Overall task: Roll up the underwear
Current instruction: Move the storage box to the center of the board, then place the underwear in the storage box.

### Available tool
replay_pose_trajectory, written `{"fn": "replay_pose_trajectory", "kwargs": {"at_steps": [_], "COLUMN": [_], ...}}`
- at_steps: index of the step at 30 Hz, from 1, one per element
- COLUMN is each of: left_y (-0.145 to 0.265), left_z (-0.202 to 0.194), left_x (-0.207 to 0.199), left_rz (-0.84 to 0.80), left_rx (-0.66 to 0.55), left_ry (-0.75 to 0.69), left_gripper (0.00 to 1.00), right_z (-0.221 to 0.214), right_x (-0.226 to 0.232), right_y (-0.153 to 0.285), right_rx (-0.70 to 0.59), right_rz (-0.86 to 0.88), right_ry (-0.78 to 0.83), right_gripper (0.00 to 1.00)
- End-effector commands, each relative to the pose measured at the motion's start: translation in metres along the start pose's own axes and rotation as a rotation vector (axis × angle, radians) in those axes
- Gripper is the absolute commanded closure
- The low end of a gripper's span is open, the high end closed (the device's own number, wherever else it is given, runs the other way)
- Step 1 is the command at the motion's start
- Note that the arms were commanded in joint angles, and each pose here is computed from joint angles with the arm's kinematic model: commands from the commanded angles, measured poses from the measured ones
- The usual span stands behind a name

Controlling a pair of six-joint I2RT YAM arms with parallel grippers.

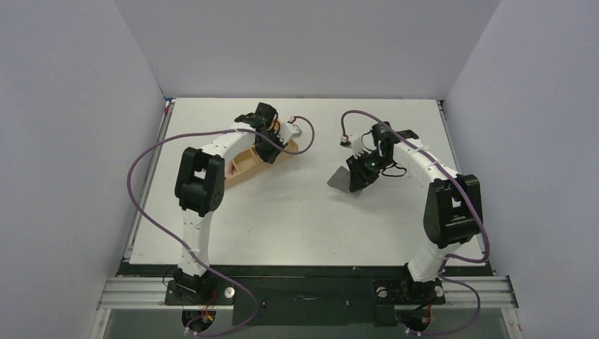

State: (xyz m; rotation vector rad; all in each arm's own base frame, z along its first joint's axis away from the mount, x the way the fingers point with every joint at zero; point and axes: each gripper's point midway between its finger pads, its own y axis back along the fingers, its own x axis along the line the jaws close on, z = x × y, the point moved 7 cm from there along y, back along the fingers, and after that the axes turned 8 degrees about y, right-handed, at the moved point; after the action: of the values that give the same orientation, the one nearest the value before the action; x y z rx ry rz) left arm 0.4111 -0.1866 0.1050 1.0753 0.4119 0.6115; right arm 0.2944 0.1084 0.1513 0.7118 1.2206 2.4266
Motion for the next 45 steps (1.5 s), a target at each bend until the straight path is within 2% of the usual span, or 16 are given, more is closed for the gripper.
{"fn": "replay_pose_trajectory", "kwargs": {"at_steps": [1, 5, 11, 18, 21, 23, 25, 28, 31, 37, 42, 45], "left_y": [0.003, -0.001, -0.013, -0.024, -0.027, -0.027, -0.025, -0.020, -0.010, 0.028, 0.082, 0.108], "left_z": [0.000, 0.002, 0.010, 0.014, 0.013, 0.013, 0.014, 0.016, 0.019, 0.023, 0.014, 0.002], "left_x": [-0.059, -0.104, -0.177, -0.237, -0.251, -0.254, -0.255, -0.254, -0.253, -0.251, -0.225, -0.188], "left_rz": [-0.053, -0.112, -0.212, -0.275, -0.287, -0.288, -0.288, -0.280, -0.274, -0.298, -0.327, -0.313], "left_rx": [0.020, 0.029, 0.045, 0.062, 0.065, 0.061, 0.053, 0.039, 0.015, -0.064, -0.166, -0.214], "left_ry": [-0.025, -0.088, -0.209, -0.318, -0.324, -0.315, -0.308, -0.306, -0.306, -0.312, -0.296, -0.217], "left_gripper": [0.95, 1.00, 1.00, 1.00, 0.93, 0.84, 0.70, 0.61, 0.47, 0.30, 0.27, 0.26], "right_z": [0.012, 0.006, -0.017, -0.043, -0.047, -0.045, -0.041, -0.033, -0.026, -0.006, 0.014, 0.031], "right_x": [0.004, -0.005, -0.024, -0.032, -0.035, -0.036, -0.036, -0.035, -0.033, -0.022, -0.009, 0.003], "right_y": [0.027, 0.037, 0.059, 0.070, 0.074, 0.076, 0.078, 0.081, 0.079, 0.076, 0.071, 0.066], "right_rx": [-0.083, -0.086, -0.084, -0.028, -0.023, -0.027, -0.038, -0.052, -0.056, -0.068, -0.069, -0.090], "right_rz": [-0.057, -0.101, -0.180, -0.256, -0.281, -0.291, -0.297, -0.314, -0.325, -0.352, -0.394, -0.421], "right_ry": [0.044, 0.014, -0.062, -0.101, -0.115, -0.117, -0.123, -0.115, -0.106, -0.054, 0.012, 0.063], "right_gripper": [1.00, 1.00, 1.00, 1.00, 1.00, 1.00, 1.00, 1.00, 1.00, 1.00, 1.00, 1.00]}}
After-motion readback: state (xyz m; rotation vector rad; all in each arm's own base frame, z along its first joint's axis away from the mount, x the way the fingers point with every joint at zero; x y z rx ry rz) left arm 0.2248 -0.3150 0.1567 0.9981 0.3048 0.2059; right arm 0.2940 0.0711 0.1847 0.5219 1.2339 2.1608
